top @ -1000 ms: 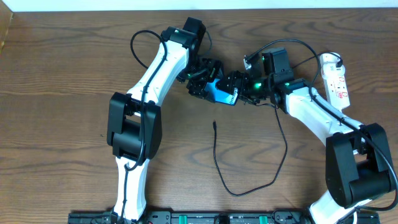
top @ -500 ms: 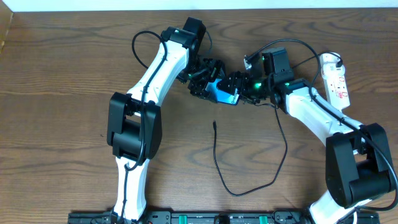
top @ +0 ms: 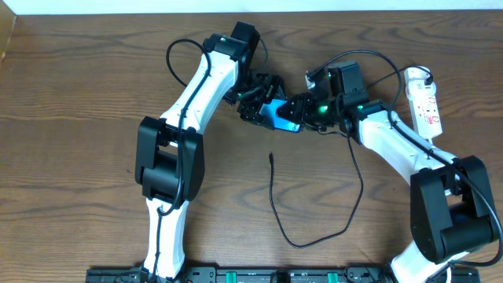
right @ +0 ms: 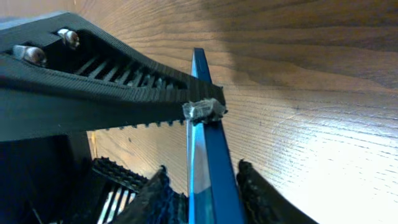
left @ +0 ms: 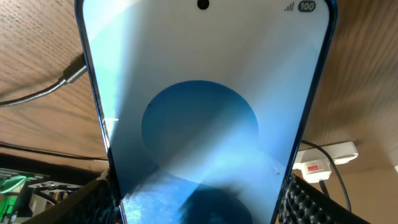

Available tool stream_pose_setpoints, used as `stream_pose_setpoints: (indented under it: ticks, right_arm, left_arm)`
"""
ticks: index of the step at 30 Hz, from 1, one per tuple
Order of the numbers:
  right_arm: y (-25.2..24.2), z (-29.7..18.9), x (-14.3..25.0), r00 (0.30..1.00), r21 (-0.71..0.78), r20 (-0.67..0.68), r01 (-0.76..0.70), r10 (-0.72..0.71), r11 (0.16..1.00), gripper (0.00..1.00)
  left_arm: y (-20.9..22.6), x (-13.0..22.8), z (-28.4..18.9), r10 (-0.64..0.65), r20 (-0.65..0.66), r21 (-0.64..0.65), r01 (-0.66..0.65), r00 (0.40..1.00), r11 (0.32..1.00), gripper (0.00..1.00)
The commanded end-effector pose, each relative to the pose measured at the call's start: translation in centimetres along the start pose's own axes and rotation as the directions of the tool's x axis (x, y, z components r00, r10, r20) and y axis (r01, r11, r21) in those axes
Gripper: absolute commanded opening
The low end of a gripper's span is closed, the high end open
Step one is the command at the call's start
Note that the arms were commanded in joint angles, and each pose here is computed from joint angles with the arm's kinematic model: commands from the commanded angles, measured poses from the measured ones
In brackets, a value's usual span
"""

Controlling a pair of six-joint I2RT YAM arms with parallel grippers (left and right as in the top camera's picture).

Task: Plug charger to phone and switch on socket
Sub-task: 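Grasp the phone's top edge with the right gripper, then raise the phone between both grippers, bottom edge toward the left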

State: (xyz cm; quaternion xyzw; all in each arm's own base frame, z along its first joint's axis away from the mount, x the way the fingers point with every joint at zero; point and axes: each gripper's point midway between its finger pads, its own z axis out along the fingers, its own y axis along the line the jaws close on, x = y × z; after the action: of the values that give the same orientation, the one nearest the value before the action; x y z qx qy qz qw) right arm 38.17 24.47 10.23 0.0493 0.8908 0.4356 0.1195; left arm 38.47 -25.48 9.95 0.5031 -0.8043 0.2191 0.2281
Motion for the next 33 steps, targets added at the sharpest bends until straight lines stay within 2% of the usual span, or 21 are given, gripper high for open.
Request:
stream_pose_setpoints:
  ticks: [1,12,19,23,24,26,28,30,33]
  right_arm:
    - [0.6,0.3,0.0,1.0,-0.008,-0.007,0.017,-0.017,1.0,0.3]
    - [0.6,0.3,0.0,1.0,-0.008,-0.006,0.017,-0.017,1.0,0.16]
    - [0.6,0.3,0.0,1.0,-0.008,-0.007,0.001,-0.001,1.0,0.02]
    - [0.6,0.3,0.0,1.0,-0.008,-0.006,-0.002,0.002,1.0,0.01]
    - [0.5,0.3,-0.1,1.0,-0.007,-0.005,-0.003,0.003,1.0,0.01]
    - [0.4,0.1,-0.3,1.0,-0.006,0.0,-0.006,0.006,1.0,0.01]
    - [0.1,-0.1,-0.6,1.0,-0.005,0.008,-0.012,0.012,1.0,0.01]
    - [-0.3,-0.5,-1.1,1.0,-0.002,0.022,-0.023,0.023,1.0,0.01]
    - [-1.2,-1.4,-2.1,0.998,0.003,0.049,-0.043,0.043,0.999,0.01]
  left_arm:
    - [-0.6,1.8,-1.8,0.029,-0.024,0.046,-0.028,0.999,0.999,0.07]
    - [-0.6,1.8,-1.8,0.029,-0.024,0.046,-0.028,0.999,0.999,0.07]
    - [-0.6,1.8,-1.8,0.03,-0.024,0.046,-0.029,0.999,0.999,0.07]
    - [-0.6,1.8,-1.8,0.031,-0.024,0.046,-0.03,0.999,0.999,0.08]
    - [-0.6,1.7,-1.8,0.038,-0.022,0.046,-0.037,0.999,0.998,0.12]
    - [-0.6,1.4,-1.8,0.052,-0.004,0.046,-0.052,0.999,0.998,0.46]
    - [-0.7,1.2,-1.8,0.087,0.014,0.046,-0.087,0.996,0.995,0.71]
    - [-0.7,1.1,-1.8,0.121,0.018,0.047,-0.121,0.993,0.992,0.82]
    - [-0.8,0.9,-2.0,0.149,0.021,0.052,-0.15,0.989,0.987,0.87]
